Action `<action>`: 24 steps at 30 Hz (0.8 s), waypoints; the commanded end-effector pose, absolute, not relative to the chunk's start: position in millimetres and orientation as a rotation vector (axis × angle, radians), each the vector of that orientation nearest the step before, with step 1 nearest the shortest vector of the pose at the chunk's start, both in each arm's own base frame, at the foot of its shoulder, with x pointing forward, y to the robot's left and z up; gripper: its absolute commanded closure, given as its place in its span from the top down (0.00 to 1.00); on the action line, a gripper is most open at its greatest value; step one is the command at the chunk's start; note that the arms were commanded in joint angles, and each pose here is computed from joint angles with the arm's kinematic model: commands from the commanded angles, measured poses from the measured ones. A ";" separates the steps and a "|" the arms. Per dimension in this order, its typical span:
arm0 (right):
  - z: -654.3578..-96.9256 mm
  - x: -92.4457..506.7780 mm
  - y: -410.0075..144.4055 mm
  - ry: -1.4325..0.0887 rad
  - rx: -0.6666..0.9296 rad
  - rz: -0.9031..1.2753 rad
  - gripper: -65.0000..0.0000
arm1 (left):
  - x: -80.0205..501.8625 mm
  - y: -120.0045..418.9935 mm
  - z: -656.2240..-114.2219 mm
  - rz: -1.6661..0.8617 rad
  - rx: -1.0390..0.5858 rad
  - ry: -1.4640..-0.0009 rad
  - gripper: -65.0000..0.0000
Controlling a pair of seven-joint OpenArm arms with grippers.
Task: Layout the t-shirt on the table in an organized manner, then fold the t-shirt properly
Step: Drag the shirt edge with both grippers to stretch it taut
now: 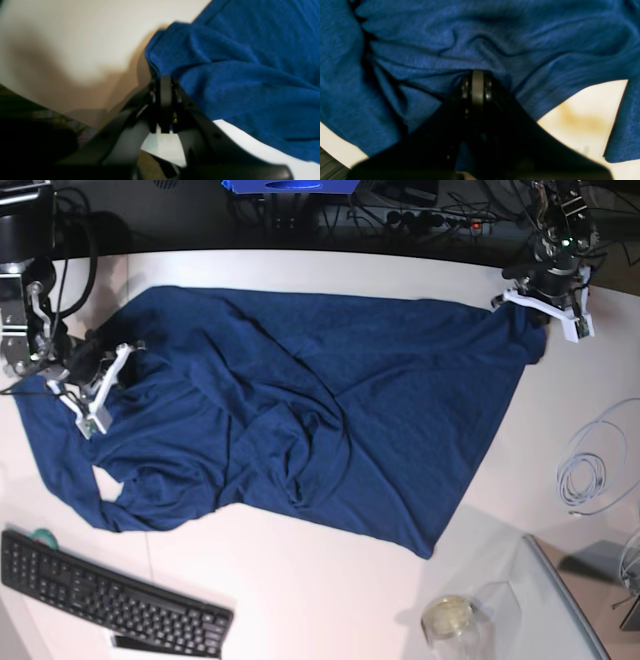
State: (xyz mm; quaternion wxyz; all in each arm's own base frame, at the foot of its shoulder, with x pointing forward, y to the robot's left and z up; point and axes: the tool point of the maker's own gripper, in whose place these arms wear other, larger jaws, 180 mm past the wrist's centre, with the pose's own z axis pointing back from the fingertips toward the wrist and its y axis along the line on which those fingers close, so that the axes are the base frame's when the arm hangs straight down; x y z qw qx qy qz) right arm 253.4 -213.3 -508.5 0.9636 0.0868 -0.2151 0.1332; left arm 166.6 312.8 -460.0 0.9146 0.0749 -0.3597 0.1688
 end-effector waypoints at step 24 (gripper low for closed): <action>-431.2 219.1 -273.4 -0.567 -0.052 0.018 0.27 | 142.9 304.8 -465.4 0.361 0.153 -0.715 0.00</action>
